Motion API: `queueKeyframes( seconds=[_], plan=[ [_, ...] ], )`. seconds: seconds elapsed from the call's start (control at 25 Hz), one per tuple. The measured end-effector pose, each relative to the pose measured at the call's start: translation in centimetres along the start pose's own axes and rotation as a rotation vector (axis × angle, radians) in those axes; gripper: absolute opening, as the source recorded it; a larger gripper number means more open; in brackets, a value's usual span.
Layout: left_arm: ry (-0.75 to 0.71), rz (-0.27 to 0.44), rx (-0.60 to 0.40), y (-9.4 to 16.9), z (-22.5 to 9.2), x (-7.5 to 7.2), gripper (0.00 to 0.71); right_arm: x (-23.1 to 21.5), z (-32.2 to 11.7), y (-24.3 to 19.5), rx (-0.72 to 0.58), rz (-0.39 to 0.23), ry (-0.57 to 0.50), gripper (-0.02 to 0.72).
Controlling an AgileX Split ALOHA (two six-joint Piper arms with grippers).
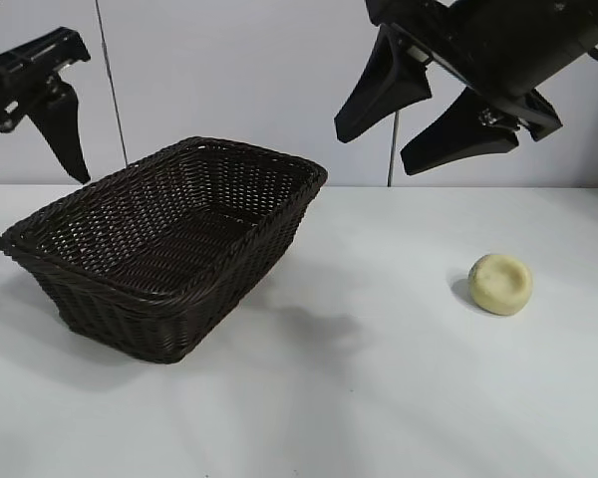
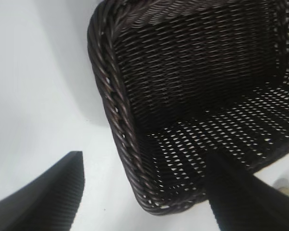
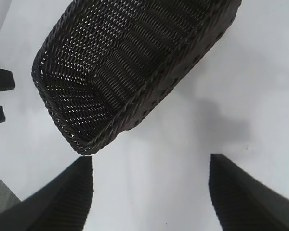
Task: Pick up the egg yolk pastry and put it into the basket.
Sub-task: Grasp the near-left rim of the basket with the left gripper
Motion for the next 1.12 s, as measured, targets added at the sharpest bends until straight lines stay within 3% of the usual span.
queueKeyframes(
  seconds=[0.24,0.68,0.88,1.0,1.12],
  plan=[
    [0.008,0.019,0.004,-2.5,0.3,-0.2,0.511,0.0,0.0,0.0,-0.001,0.0,0.0,0.495],
    [0.024,0.141,0.051,-8.8,0.1,1.0,0.511,0.0,0.0,0.0,-0.001,0.0,0.0,0.495],
    [0.047,0.121,0.057,-9.2,0.0,0.7,0.508,0.0,0.0,0.0,-0.001,0.0,0.0,0.495],
    [0.057,0.107,0.058,-9.3,0.0,0.5,0.436,0.0,0.0,0.0,-0.001,0.0,0.0,0.495],
    [0.059,0.106,0.058,-9.3,0.0,0.5,0.281,0.0,0.0,0.0,-0.001,0.0,0.0,0.495]
  ],
)
Point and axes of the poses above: a point on each arm's last joint axis where the gripper is mounted, y pointing back along that axis away from the gripper, x along the wrist's bending axis when the last joint is at zero, z = x × y, the point moved 5 cm from there along -y, pointing out along that axis toward the gripper
